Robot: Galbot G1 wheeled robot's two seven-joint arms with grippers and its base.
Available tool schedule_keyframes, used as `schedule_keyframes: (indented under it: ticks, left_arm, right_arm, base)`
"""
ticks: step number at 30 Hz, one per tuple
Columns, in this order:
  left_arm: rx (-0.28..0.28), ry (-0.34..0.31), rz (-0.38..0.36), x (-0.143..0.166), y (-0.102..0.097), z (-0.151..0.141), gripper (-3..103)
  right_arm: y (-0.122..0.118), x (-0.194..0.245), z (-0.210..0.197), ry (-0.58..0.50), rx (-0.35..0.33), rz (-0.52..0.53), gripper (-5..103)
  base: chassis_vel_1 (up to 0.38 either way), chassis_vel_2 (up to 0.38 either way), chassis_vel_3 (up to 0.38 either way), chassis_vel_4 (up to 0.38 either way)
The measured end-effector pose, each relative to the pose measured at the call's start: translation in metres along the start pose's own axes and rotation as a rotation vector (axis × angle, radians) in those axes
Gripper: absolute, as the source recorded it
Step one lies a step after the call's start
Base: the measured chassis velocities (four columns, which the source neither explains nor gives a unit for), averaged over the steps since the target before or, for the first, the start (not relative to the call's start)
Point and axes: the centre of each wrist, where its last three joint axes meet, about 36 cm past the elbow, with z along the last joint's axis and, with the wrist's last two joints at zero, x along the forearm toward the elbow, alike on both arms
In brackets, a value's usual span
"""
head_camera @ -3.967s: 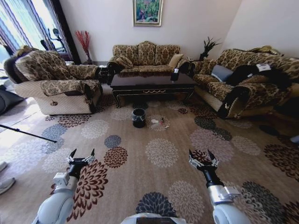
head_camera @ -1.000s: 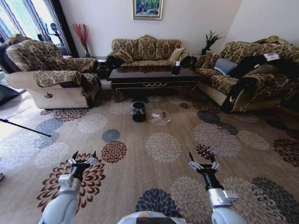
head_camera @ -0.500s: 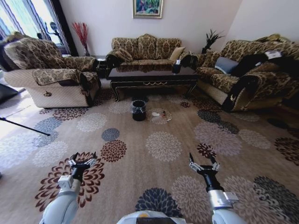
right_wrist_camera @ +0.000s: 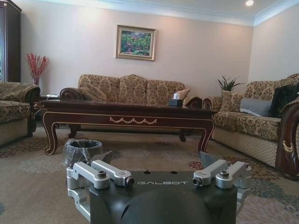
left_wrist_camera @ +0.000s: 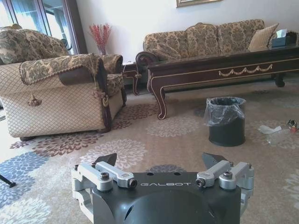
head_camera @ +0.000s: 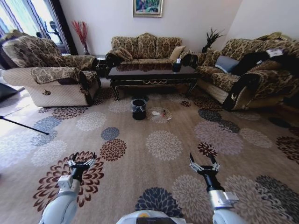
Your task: Move to the front of the table and pick up the trash from the floor, then place it into the trash bin.
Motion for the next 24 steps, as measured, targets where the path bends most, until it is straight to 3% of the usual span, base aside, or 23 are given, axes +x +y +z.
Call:
schedule_keyframes:
  ticks: [6, 13, 16, 24]
  left_arm:
    - [-0.002, -0.001, 0.008, 0.001, 0.000, 0.000, 100]
    - [-0.018, -0.016, 0.055, 0.006, 0.000, -0.003, 100]
    - [-0.041, -0.040, 0.117, 0.011, -0.001, -0.006, 100]
    - [-0.065, -0.072, 0.151, 0.016, -0.006, -0.010, 100]
  right_arm:
    - [0.000, -0.002, 0.001, -0.002, -0.003, -0.002, 100]
    - [0.000, -0.003, 0.001, -0.003, -0.003, -0.007, 100]
    - [-0.004, -0.005, 0.000, -0.007, 0.030, -0.064, 100]
    - [-0.014, -0.019, -0.004, -0.012, 0.036, -0.079, 100]
  base:
    - [0.000, 0.000, 0.000, 0.000]
    - [0.000, 0.000, 0.000, 0.000]
    - [0.000, 0.000, 0.000, 0.000]
    - [0.000, 0.000, 0.000, 0.000]
